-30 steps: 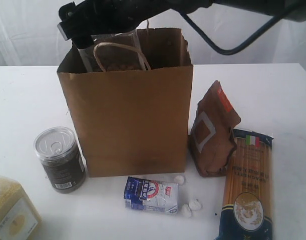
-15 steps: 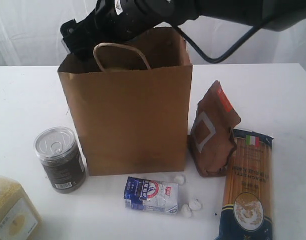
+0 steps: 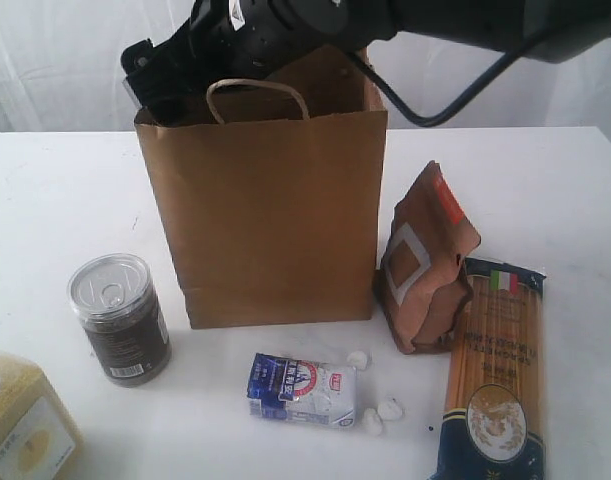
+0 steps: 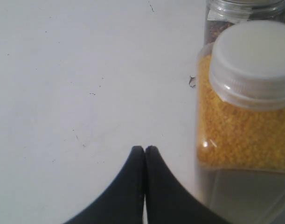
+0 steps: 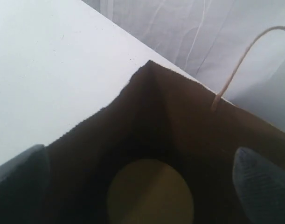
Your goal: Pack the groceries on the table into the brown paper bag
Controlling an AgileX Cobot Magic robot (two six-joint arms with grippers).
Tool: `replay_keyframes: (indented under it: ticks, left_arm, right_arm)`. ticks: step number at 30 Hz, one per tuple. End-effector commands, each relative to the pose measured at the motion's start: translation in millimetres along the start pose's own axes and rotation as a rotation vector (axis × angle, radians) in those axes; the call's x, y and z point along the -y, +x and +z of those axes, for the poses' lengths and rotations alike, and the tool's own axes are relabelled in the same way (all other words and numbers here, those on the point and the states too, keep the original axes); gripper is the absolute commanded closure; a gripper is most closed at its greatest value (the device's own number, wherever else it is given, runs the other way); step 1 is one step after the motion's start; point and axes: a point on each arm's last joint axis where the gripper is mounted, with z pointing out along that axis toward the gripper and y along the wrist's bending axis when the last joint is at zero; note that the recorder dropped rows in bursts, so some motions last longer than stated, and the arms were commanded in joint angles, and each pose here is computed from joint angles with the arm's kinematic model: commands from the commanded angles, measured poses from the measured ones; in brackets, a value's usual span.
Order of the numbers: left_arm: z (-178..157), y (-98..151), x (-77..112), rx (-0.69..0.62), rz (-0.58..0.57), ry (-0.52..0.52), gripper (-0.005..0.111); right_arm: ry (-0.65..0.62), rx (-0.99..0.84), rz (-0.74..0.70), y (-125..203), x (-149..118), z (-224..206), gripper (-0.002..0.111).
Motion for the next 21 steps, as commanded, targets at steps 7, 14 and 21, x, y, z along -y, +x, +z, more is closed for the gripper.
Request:
replay_keyframes:
  ticks: [7,14,21]
  left_arm:
    - [0.9,2.6,0.7,-0.01,-0.008,0.004,0.107]
    - [0.9,2.6,0.7,-0.01,-0.008,0.004,0.107]
    - [0.9,2.6,0.7,-0.01,-0.008,0.004,0.107]
  right_arm:
    - [0.009,0.0,0.051,-10.3,8.9,-31.0,0.003]
    - [0.026,0.049,0.062,-23.1,19.8,-75.2,0.003]
    - [0.147,0.065,0.02,-28.6,42.4,-134.1,0.003]
